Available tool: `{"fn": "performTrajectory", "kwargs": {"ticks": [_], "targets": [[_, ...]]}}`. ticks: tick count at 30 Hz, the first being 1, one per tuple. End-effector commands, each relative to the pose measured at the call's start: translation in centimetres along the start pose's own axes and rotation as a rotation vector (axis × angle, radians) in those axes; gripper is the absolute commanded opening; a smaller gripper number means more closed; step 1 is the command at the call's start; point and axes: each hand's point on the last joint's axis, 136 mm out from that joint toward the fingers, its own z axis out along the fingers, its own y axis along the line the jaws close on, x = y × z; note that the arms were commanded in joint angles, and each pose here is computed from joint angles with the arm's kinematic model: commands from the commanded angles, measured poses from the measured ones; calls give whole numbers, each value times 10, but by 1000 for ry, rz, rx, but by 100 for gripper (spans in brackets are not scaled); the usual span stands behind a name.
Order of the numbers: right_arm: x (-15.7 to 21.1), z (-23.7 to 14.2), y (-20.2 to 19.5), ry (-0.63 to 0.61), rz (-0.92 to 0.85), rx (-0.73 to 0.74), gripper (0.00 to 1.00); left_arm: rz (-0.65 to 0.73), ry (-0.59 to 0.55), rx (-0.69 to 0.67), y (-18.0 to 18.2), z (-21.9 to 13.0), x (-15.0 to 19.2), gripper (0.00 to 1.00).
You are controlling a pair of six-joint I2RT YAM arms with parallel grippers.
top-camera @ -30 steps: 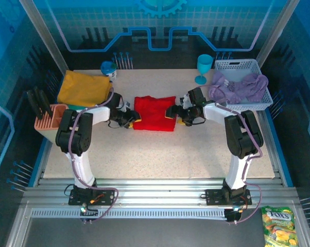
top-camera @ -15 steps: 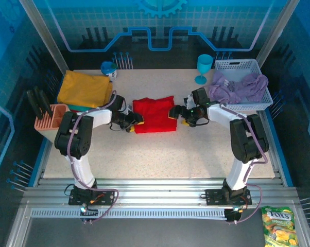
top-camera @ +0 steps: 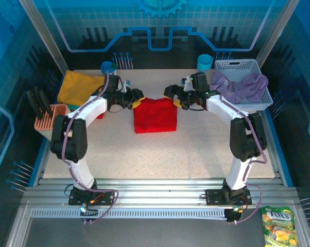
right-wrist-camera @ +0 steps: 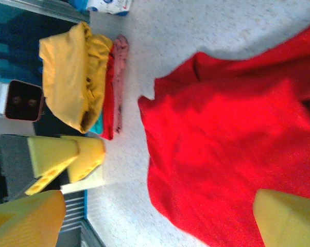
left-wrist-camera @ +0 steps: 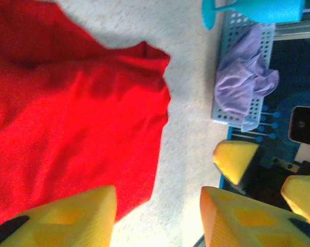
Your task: Fold and stack the t-shirts
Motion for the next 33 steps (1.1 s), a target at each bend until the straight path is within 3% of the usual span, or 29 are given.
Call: {"fn": "performTrajectory", "kwargs": {"ticks": [1, 8, 13, 18, 24, 33], "targets": [[-9, 30, 11, 0, 72, -95, 94, -85, 17, 78, 0, 27, -10, 43], [-19, 84, 9, -13, 147, -178, 93, -150, 1, 110, 22, 64, -27, 40], [-23, 115, -22, -26, 192, -172, 92, -170, -21, 75, 52, 79, -39, 40], [-19, 120, -59, -42, 240, -130, 92, -220, -58, 36, 82, 75, -55, 39], [-15, 118, -72, -37, 261, -134, 92, -209, -68, 52, 82, 58, -63, 41], [-45, 82, -6, -70, 121, -245, 93, -40, -99, -4, 35, -8, -68, 60]]}}
